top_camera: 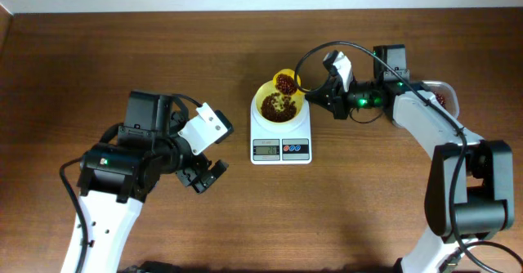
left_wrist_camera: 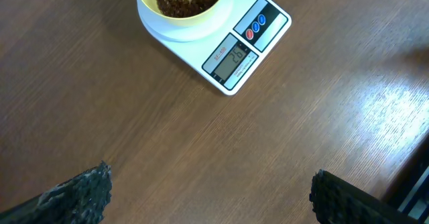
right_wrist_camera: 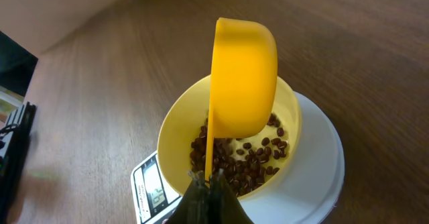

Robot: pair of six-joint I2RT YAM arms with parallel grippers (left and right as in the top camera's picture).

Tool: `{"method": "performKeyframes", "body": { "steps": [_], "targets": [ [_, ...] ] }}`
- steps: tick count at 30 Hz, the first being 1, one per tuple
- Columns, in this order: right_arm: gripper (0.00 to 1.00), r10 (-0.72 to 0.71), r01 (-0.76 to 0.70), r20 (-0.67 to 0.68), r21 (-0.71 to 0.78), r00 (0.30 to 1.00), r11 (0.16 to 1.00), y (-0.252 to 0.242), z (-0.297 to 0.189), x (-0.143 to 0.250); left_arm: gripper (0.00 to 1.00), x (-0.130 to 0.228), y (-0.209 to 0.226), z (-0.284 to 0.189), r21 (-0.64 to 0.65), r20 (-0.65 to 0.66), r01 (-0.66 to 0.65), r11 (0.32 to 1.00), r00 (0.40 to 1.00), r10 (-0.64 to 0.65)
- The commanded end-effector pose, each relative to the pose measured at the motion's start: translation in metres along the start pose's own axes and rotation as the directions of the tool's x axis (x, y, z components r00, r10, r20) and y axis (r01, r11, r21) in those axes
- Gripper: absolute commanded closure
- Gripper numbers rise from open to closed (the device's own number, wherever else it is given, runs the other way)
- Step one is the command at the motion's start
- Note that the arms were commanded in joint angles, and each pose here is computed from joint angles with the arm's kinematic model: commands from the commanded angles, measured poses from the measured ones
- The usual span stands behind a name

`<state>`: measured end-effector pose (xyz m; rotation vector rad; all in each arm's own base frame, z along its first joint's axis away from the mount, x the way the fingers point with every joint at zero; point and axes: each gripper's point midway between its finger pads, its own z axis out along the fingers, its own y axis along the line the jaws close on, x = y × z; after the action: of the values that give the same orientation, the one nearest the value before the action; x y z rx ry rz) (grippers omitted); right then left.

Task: Scoop item into bowl and weigh 50g on scale

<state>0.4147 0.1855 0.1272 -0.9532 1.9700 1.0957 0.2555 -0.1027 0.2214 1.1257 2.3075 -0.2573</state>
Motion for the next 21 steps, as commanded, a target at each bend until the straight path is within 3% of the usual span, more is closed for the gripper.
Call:
{"method": "performKeyframes", "body": {
  "steps": [1, 21],
  "targets": [
    [0.96, 0.022, -0.022, -0.013, 0.002, 1.0, 1.0, 0.0003, 0.004, 0.0042, 0.01, -0.0034, 0.0038, -0.0039, -0.012, 0.009, -0.016, 1.0, 1.0, 0.016],
    [0.96, 0.033, -0.033, -0.028, 0.006, 0.999, 0.999, 0.0035, 0.0131, 0.004, 0.01, -0.0034, 0.0038, -0.0039, -0.012, 0.009, -0.016, 1.0, 1.0, 0.016]
  ]
}}
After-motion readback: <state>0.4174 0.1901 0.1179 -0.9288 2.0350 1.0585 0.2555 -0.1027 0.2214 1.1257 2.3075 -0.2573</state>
